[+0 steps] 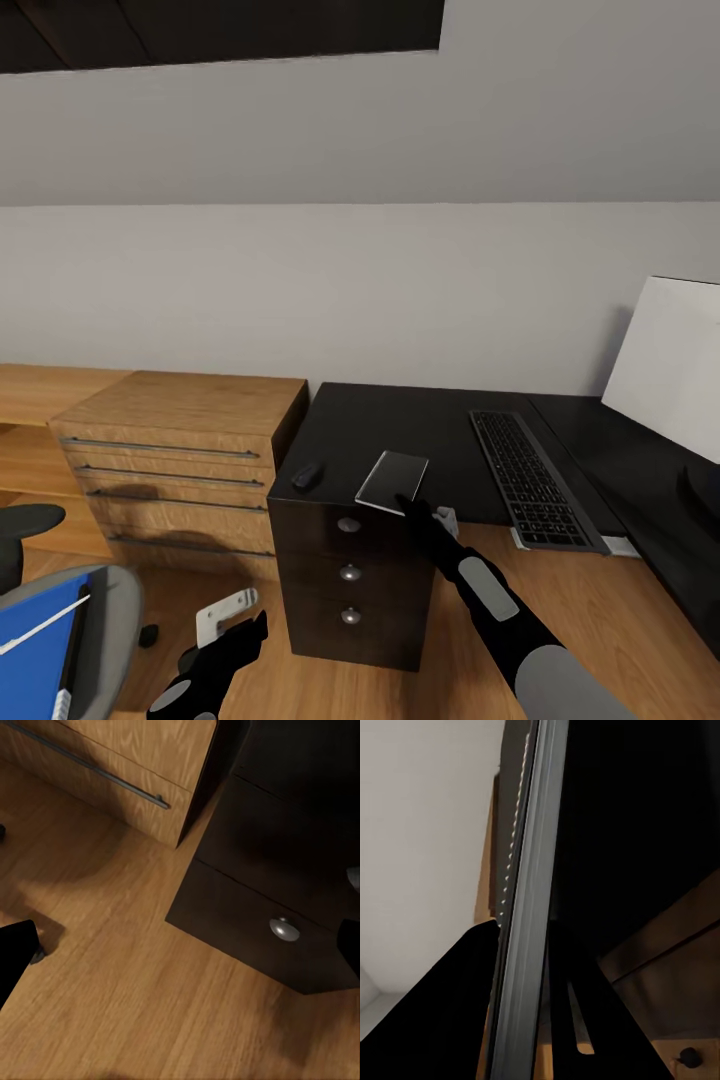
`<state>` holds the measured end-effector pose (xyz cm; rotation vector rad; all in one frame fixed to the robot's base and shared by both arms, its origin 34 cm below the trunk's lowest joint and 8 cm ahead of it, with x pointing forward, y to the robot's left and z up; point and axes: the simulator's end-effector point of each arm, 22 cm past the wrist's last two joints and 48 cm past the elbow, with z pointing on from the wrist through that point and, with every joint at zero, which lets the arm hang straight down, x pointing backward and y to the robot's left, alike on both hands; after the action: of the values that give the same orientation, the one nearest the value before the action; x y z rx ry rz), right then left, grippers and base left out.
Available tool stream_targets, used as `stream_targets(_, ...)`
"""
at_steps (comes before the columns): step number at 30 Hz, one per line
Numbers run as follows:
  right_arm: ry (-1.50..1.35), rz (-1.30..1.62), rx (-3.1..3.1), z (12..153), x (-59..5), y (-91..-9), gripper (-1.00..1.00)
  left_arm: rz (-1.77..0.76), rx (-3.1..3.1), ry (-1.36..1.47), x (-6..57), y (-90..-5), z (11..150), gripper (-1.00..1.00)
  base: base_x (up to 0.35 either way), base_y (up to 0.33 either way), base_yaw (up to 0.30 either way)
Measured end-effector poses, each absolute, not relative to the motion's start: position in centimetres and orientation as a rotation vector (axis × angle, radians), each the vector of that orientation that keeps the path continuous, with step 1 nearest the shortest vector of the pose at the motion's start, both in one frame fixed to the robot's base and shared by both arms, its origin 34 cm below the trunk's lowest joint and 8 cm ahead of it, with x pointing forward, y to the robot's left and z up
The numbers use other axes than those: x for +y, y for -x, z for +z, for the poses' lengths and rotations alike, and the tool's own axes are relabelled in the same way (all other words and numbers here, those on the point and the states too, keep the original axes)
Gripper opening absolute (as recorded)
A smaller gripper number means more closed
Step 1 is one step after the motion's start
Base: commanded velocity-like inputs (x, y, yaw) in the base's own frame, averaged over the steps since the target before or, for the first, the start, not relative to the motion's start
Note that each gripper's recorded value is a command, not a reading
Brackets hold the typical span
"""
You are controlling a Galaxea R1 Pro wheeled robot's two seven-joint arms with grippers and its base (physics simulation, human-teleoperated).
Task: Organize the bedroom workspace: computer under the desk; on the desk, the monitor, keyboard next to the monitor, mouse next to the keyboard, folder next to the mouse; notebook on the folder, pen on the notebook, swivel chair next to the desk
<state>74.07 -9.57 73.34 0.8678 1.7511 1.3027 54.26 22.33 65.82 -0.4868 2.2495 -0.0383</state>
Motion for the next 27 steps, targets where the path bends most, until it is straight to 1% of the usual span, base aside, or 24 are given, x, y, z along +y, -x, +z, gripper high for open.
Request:
stream_targets(22,-0.877,1.297,1.762,73.55,-9.65,-73.99,-1.0,-0.038,2.248,0.487,22.34,-54.38,66.62,1.0,0.0,0.0,0.0)
stream_targets(23,-0.877,1.297,1.762,73.55,-9.64,-73.99,1.0,-0.038,2.248,0.487,22.34,-54.37,66.61,1.0,0.0,0.0,0.0)
stream_targets(27,-0.873,1.286,1.775,73.1,-9.63,-73.85,1.0,-0.038,2.248,0.487,22.35,-54.4,66.63,1.0,0.0,0.0,0.0)
